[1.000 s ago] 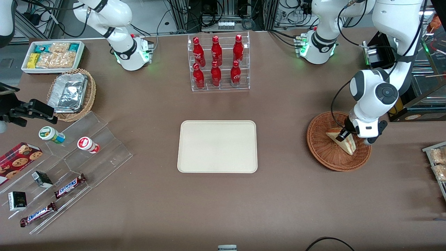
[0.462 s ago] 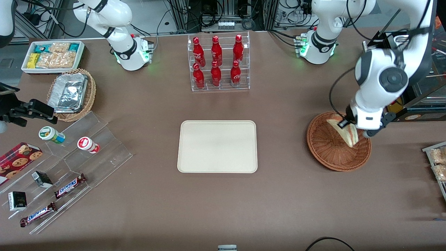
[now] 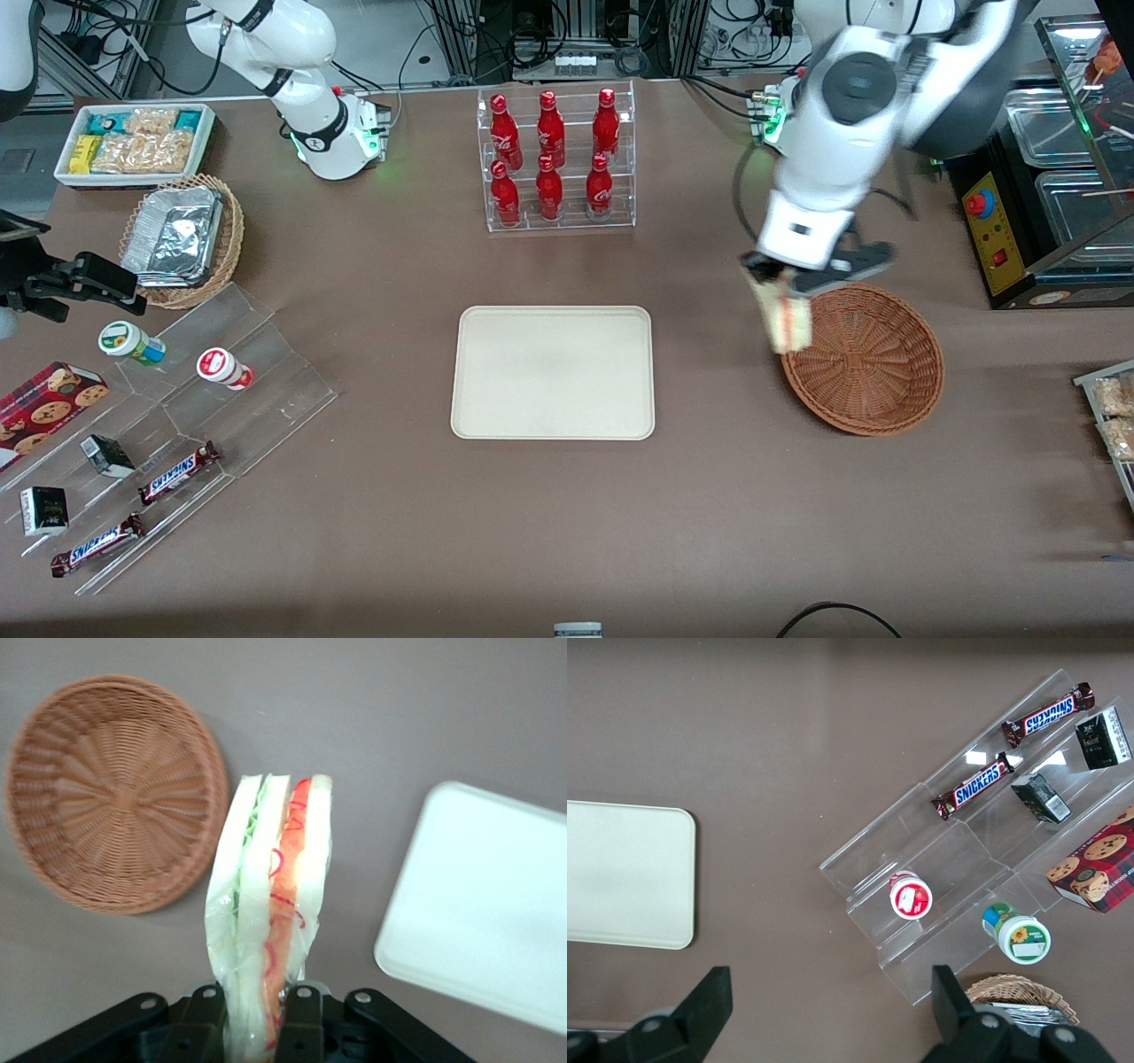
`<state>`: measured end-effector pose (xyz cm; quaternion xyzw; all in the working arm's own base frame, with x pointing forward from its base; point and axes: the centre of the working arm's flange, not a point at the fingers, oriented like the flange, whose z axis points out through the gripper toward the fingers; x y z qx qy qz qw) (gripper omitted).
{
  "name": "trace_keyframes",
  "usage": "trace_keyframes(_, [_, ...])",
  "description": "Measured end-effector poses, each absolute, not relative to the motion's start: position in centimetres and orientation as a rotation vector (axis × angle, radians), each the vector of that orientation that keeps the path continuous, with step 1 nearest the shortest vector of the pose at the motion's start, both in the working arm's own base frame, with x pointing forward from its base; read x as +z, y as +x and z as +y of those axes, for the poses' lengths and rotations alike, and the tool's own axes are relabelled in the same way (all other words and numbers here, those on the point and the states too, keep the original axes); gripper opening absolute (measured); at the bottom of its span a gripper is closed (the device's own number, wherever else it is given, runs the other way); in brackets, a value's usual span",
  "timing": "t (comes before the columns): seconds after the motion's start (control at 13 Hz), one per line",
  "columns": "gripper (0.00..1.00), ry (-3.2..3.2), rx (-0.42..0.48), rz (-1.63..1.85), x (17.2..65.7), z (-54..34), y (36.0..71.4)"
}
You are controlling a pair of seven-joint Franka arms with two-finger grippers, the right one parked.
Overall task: Place sandwich from basket to tray
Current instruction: 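Lift the sandwich out of the basket and carry it over the tray, then lower the sandwich onto the tray and open the left gripper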
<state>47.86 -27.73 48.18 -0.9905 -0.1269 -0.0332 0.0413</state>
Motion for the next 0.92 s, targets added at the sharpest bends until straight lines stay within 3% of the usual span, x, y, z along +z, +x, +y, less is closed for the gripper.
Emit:
trace_keyframes(0.38, [0.16,-3.101,-0.168,-0.222,41.0,-39.6,46.3])
trace_keyframes(0.69, [0.16,-3.131,-0.185,-0.187,33.4,-44.1,45.7])
trace_keyframes(0.92, [0.16,-3.127,-0.174,-0.193,30.3,-46.4,46.2])
